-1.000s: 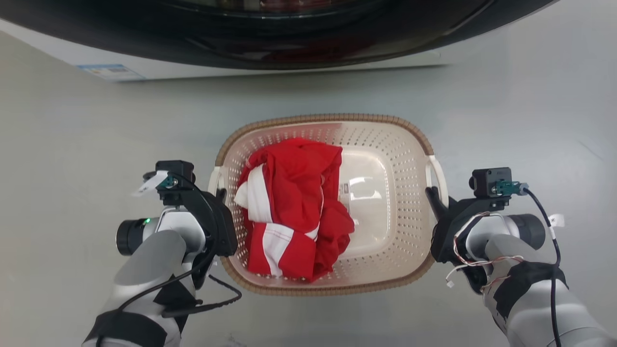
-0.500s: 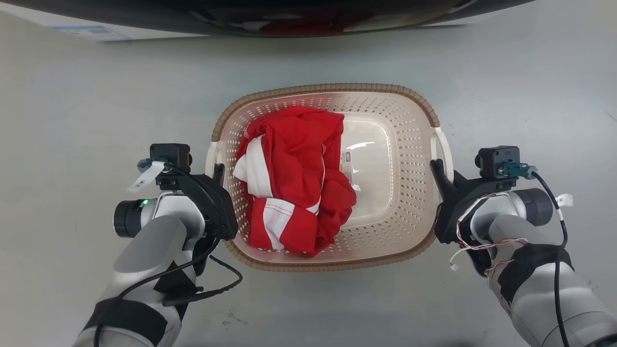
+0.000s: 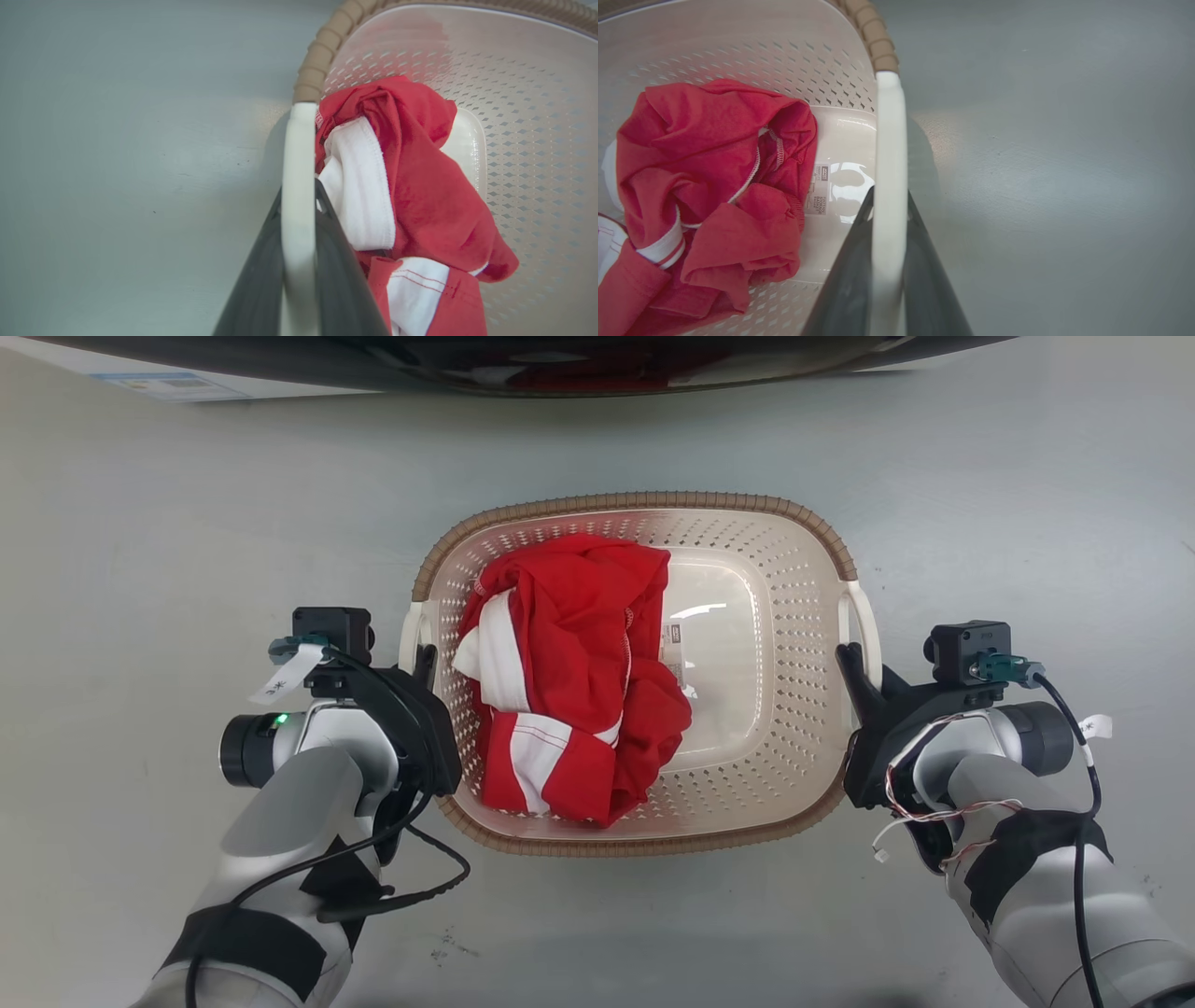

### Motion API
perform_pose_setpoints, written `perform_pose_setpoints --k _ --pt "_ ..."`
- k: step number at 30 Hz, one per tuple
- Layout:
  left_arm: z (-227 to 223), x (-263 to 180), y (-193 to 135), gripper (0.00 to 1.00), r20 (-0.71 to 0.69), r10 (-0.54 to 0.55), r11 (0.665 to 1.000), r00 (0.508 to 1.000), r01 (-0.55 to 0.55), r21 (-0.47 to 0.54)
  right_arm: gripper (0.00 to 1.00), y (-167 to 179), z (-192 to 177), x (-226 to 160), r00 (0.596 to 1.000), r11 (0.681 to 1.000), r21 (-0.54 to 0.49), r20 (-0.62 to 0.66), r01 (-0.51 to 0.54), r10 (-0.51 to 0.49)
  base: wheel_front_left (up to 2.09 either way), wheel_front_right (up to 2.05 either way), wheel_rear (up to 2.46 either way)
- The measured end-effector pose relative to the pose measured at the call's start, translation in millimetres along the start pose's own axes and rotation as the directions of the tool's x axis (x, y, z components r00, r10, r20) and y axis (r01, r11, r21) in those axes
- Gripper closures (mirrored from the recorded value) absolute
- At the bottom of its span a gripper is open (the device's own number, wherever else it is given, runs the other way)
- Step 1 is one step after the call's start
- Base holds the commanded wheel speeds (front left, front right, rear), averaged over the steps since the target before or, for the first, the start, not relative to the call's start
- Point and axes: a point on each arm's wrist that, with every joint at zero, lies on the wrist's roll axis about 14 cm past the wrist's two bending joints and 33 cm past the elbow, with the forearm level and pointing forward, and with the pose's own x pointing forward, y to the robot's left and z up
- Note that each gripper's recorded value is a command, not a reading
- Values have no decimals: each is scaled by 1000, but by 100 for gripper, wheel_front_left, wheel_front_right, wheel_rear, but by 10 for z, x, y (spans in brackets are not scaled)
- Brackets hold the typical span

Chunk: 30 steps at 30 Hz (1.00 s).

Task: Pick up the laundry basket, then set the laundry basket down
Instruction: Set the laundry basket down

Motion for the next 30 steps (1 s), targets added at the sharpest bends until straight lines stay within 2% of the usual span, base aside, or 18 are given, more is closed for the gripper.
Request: perform_pose_setpoints --k 15,16,17,18,20,21,22,30 --pt "-19 -12 4 100 -7 -1 1000 1000 1 1 100 12 -9 -3 1000 1000 -10 4 -3 3 0 0 0" --pt "-16 -11 4 94 -7 -1 1000 1000 1 2 100 12 -9 -2 1000 1000 -11 4 -3 3 0 0 0" --pt "-12 -10 3 77 -6 -2 1000 1000 2 3 100 14 -9 -1 1000 1000 -12 3 -3 3 0 0 0" --pt "-11 -10 3 65 -6 -2 1000 1000 2 3 92 14 -11 0 1000 1000 -13 3 -4 4 0 0 0" --pt "-1 -8 12 52 -5 0 1000 1000 0 3 50 -2 -25 -2 1000 1000 -17 -3 1 -1 0 0 0" --pt "13 -7 18 24 -3 1 1000 1000 -1 4 9 -9 -30 -4 1000 1000 -20 -5 2 -2 0 0 0" --pt "35 -5 28 0 1 3 1000 1000 -3 6 0 -12 -33 -4 1000 1000 -21 -6 2 -3 0 0 0" --pt "68 -23 77 0 6 13 1000 1000 -13 14 0 -47 99 -1 999 998 -65 34 -3 6 0 0 0"
